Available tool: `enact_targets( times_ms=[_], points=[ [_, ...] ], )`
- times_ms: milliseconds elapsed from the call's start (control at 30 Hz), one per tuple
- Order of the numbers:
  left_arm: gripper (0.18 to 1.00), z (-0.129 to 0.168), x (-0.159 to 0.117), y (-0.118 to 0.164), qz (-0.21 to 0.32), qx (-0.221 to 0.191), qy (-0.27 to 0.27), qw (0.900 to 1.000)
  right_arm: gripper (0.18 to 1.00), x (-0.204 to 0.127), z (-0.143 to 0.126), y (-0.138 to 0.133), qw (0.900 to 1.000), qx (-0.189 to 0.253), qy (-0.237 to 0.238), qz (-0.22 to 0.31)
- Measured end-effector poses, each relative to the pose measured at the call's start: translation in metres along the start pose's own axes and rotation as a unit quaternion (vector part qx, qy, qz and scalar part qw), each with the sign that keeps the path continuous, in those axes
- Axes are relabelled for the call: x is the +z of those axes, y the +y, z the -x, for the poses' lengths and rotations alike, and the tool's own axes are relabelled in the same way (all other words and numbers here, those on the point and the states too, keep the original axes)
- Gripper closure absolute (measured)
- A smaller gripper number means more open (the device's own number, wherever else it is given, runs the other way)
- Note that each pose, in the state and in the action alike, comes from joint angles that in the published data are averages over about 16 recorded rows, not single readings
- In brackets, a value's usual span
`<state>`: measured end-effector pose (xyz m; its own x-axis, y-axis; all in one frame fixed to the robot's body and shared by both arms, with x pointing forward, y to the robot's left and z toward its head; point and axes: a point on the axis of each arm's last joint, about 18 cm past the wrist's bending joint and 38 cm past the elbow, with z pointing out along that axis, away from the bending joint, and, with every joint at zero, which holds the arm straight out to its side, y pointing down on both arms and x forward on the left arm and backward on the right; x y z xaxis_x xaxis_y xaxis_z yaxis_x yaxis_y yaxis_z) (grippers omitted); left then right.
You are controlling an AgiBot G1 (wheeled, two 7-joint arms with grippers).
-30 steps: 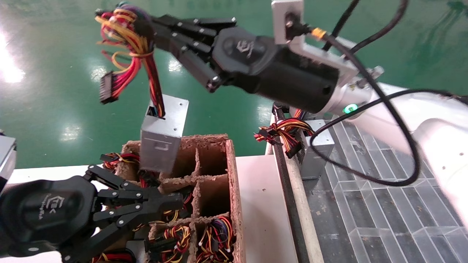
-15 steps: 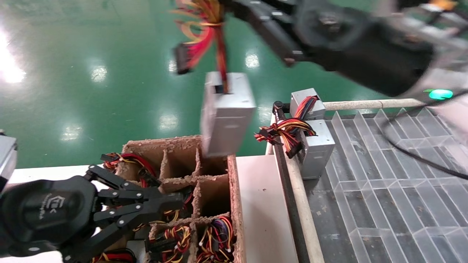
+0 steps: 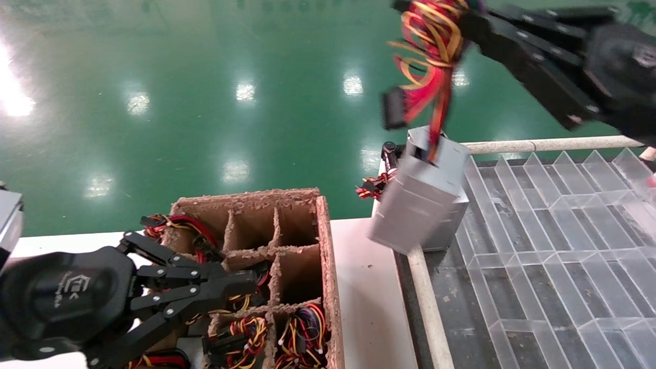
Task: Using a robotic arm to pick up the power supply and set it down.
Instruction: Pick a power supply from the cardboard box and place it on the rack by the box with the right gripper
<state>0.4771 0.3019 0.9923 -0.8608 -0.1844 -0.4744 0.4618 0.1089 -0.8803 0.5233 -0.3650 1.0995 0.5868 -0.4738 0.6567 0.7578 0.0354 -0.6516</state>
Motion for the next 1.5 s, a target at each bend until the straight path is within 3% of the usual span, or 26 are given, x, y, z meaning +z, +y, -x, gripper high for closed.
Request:
enact_targets(
  times_ms=[367, 733, 1233, 1500],
  points=[
    [0.993, 0.0, 0.0, 0.0, 0.0, 0.0, 0.0, 1.0, 0.984, -0.062, 0.025, 0.011, 0.994, 0.037, 0.075, 0.066],
    [0.993, 0.0, 0.0, 0.0, 0.0, 0.0, 0.0, 1.0, 0.985, -0.098, 0.037, 0.032, 0.985, 0.056, 0.126, 0.109],
    [0.993, 0.0, 0.0, 0.0, 0.0, 0.0, 0.0, 1.0, 0.985, -0.089, 0.043, 0.064, 0.983, 0.079, 0.112, 0.121],
    [0.993, 0.0, 0.0, 0.0, 0.0, 0.0, 0.0, 1.0, 0.986, -0.075, 0.042, 0.066, 0.985, 0.083, 0.091, 0.117]
  ],
)
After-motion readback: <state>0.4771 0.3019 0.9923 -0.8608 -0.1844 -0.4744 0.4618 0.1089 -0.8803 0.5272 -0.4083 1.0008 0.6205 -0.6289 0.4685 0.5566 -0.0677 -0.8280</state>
